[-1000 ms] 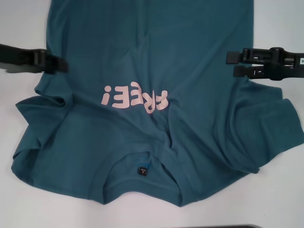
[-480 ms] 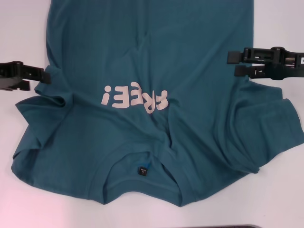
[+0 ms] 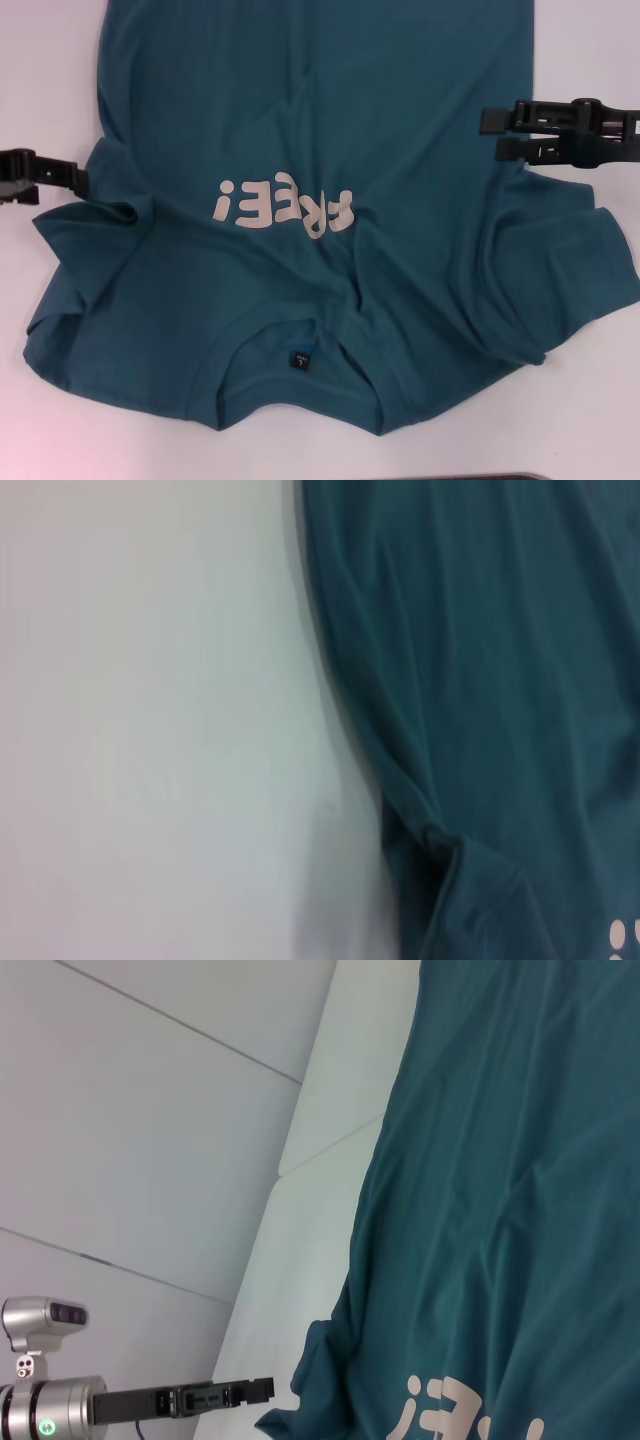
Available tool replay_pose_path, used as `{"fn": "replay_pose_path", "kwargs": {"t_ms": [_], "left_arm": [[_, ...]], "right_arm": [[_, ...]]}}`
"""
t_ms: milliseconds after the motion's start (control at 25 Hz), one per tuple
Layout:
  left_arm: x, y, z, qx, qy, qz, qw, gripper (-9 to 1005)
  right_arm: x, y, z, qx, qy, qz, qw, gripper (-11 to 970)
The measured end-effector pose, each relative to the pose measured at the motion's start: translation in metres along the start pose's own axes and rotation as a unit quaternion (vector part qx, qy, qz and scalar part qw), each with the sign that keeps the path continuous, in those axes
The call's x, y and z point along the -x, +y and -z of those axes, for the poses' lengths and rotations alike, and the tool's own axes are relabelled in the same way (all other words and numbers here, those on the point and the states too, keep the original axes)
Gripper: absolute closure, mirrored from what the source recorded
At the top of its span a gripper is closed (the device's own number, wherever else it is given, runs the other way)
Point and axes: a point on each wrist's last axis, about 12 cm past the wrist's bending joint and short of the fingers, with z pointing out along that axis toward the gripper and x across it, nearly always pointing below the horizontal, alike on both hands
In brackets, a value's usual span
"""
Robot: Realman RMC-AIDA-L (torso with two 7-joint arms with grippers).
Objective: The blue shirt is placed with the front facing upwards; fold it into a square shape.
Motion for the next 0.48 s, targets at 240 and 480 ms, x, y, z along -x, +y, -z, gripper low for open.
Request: {"fn": "replay_pose_path", "kwargs": {"t_ms": [240, 480], "left_arm": [[-0.007, 0.004, -0.003, -0.005, 0.014, 0.006, 1.0, 219], [-0.016, -0.001, -0.006, -0.036, 0.039, -0.009, 0.999, 218]], "right_arm": [[0.001, 0.0, 0.0, -0.001, 0.0, 0.001, 1.0, 13], [0.0, 0.0, 0.001, -0.002, 0.0, 0.0, 1.0, 13]]}}
